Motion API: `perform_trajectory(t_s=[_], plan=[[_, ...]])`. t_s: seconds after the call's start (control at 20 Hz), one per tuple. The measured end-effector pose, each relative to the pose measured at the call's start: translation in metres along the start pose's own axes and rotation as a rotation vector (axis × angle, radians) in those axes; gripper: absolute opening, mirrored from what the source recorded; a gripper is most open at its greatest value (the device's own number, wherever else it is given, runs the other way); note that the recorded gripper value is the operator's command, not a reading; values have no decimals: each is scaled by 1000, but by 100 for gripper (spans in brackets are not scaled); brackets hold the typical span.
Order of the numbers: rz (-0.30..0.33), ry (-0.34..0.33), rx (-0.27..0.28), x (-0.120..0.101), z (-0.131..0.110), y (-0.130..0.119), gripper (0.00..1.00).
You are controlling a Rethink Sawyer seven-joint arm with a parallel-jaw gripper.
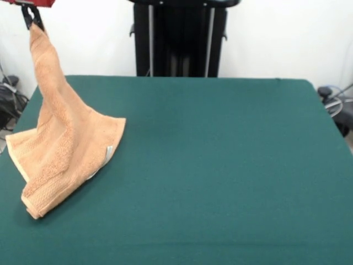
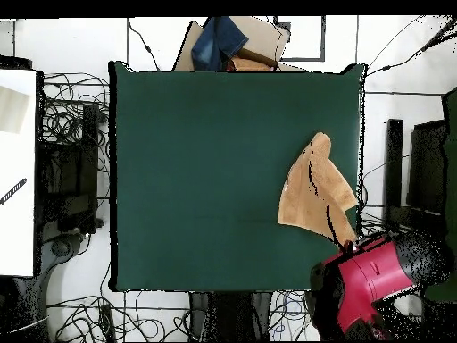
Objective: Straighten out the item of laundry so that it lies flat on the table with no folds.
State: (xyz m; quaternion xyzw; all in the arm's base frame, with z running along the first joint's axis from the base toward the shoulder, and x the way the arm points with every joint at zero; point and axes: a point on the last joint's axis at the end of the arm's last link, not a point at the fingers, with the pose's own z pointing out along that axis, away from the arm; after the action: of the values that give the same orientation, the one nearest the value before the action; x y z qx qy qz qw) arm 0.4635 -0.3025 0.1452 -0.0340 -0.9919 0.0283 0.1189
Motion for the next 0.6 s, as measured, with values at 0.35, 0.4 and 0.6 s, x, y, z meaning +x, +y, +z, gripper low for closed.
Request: perform_trajectory(t_s=[0.35,0.4,0.6], plan=[[-37,-13,15,-10,-5,11,0],[-47,-16,19,-12,-5,13,0],[-121,-54,40,-24,-10,32,0]])
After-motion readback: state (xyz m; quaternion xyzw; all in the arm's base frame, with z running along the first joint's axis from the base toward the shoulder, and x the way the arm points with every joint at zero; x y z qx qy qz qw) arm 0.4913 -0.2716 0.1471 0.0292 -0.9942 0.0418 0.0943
